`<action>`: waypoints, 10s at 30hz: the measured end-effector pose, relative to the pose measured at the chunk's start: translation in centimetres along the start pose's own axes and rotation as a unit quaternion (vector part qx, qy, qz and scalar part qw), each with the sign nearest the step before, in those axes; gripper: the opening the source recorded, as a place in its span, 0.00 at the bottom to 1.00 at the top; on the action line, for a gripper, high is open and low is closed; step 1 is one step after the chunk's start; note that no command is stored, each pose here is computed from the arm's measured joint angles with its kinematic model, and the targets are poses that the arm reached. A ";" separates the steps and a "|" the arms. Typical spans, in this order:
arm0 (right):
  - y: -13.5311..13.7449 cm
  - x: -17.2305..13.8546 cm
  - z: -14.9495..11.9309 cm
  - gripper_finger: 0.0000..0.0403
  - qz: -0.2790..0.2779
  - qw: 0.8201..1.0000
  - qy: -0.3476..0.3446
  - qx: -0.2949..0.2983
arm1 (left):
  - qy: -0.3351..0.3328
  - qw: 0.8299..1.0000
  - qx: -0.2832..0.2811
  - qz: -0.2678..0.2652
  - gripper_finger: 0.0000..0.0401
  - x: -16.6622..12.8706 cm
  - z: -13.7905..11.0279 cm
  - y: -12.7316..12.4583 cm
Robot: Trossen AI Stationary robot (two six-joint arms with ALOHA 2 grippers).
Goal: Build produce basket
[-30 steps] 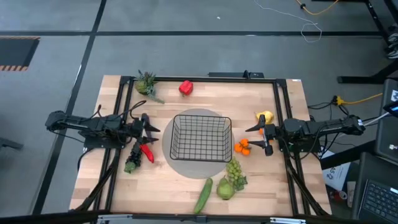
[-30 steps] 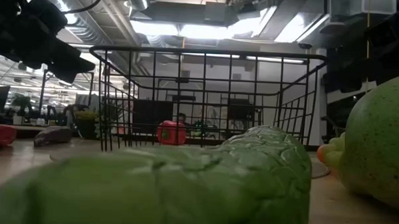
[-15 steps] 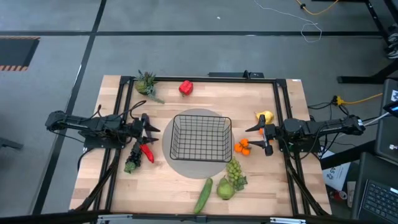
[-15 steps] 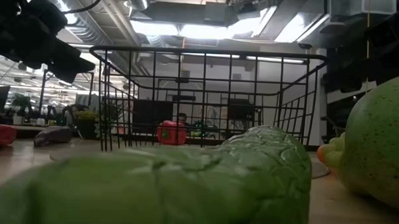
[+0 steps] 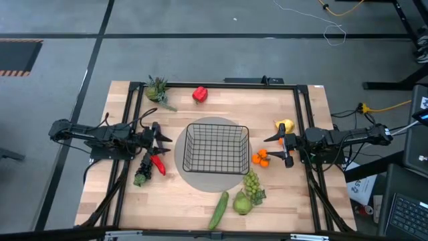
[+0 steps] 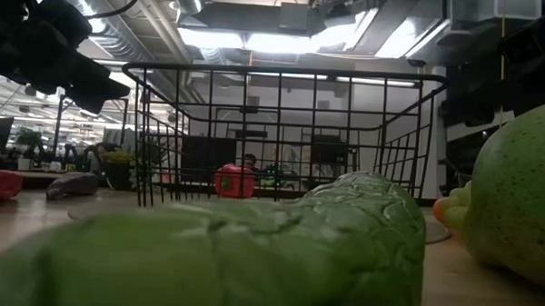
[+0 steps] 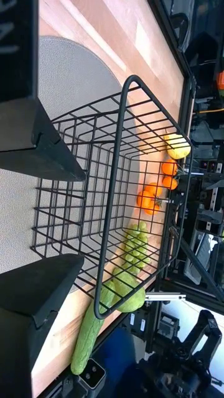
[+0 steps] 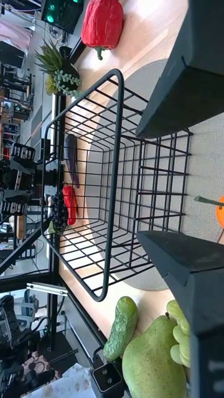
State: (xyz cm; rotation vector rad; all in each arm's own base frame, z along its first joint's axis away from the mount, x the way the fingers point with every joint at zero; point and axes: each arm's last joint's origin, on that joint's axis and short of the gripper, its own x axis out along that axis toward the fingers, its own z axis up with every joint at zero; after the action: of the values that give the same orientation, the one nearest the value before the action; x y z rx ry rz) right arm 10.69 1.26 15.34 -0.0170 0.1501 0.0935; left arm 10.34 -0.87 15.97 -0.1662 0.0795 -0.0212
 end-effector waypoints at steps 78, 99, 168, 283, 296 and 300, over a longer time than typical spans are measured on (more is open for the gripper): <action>-6.5 1.6 9.6 0.64 -0.314 0.607 0.644 0.344 | -0.208 0.947 0.243 0.035 0.49 -0.9 3.9 -0.5; -9.6 -1.7 6.6 0.64 -0.239 0.616 0.658 0.361 | -0.210 0.969 0.129 0.010 0.49 -0.9 3.9 -0.5; -10.4 3.4 2.3 0.64 -0.263 0.529 0.680 0.434 | -0.212 0.953 0.216 0.033 0.49 -0.9 4.0 -0.5; -6.1 17.9 18.6 0.07 -0.040 0.968 0.239 0.063 | -0.213 0.960 0.181 0.025 0.49 -0.9 4.0 -0.5; -3.8 18.3 19.0 0.08 0.094 0.973 0.210 0.003 | -0.213 0.956 0.201 0.030 0.49 -0.9 4.0 -0.5; -3.2 18.4 19.2 0.15 0.102 0.974 0.202 -0.001 | -0.213 0.955 0.205 0.030 0.49 -0.9 4.0 -0.5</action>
State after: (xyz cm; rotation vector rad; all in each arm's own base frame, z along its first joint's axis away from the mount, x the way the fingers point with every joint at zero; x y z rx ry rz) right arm 31.94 0.20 31.61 -0.0222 0.5589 0.2952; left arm 9.77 -0.70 20.08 0.2491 -0.3499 0.0599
